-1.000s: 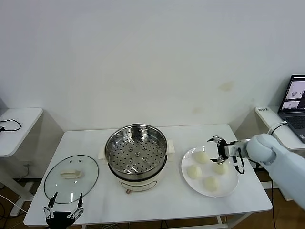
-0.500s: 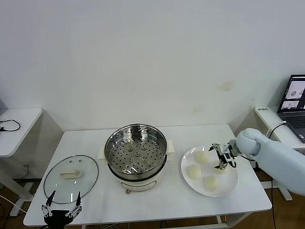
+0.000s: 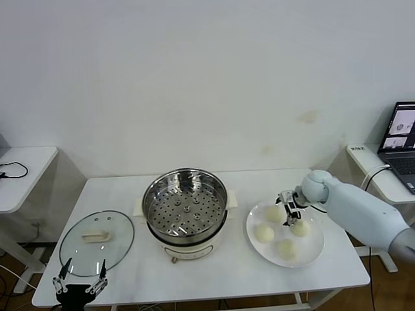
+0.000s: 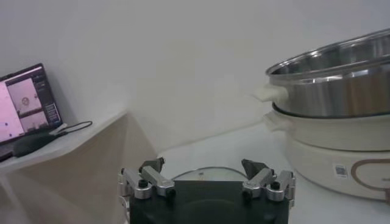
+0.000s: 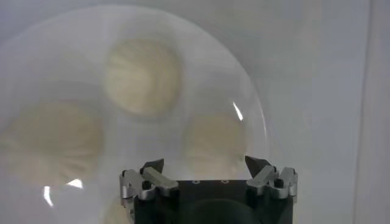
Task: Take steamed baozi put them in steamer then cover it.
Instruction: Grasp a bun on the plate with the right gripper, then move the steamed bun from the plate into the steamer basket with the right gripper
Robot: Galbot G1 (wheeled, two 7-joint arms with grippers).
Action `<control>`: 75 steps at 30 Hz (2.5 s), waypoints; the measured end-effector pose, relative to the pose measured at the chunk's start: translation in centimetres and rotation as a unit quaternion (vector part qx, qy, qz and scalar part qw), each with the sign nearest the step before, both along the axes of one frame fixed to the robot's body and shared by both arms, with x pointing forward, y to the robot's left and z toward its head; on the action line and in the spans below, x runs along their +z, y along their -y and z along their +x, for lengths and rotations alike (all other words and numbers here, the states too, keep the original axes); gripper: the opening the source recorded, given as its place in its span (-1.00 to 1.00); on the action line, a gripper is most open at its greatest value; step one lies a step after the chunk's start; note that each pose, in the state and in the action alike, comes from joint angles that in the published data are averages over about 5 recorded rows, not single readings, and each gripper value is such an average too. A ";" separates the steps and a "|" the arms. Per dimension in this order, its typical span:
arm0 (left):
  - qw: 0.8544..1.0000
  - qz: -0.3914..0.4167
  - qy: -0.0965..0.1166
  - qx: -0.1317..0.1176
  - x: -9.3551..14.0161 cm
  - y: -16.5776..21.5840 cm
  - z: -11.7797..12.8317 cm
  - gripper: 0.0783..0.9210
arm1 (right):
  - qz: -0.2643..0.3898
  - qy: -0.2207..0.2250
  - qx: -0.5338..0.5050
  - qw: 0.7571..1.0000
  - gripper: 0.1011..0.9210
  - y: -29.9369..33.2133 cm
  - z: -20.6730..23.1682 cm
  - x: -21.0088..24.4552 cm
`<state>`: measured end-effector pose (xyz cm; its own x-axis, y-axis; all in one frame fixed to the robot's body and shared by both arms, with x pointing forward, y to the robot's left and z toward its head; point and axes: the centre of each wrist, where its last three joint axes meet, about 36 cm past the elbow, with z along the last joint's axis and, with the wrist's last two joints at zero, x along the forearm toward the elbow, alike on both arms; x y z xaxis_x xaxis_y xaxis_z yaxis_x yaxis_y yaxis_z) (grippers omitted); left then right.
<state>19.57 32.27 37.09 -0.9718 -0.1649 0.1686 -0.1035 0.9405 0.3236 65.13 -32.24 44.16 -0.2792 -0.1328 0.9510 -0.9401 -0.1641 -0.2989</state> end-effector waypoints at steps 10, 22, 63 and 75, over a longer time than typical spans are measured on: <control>1.000 0.001 0.001 0.000 0.0 0.0 0.1 0.77 | -0.005 0.000 -0.004 1.000 0.67 -1.5 1.4 -0.3; 1.000 0.001 0.001 0.001 0.0 0.0 -0.1 0.77 | -0.014 -0.009 -0.003 1.000 0.28 -1.9 1.6 -0.3; 1.000 -0.010 0.010 -0.011 0.6 0.0 0.5 0.77 | 0.091 0.087 0.149 0.981 0.28 -14.2 2.6 23.9; 1.000 -0.015 0.021 -0.012 1.9 0.2 0.9 0.77 | 0.060 0.083 0.311 0.945 0.28 -26.6 2.3 21.1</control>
<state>20.43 32.06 38.96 -0.9817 -0.1367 0.1328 -0.0932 0.9522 0.2910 67.45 -5.63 65.22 -0.2568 -0.4241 0.8685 -0.6115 -0.6246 -0.4858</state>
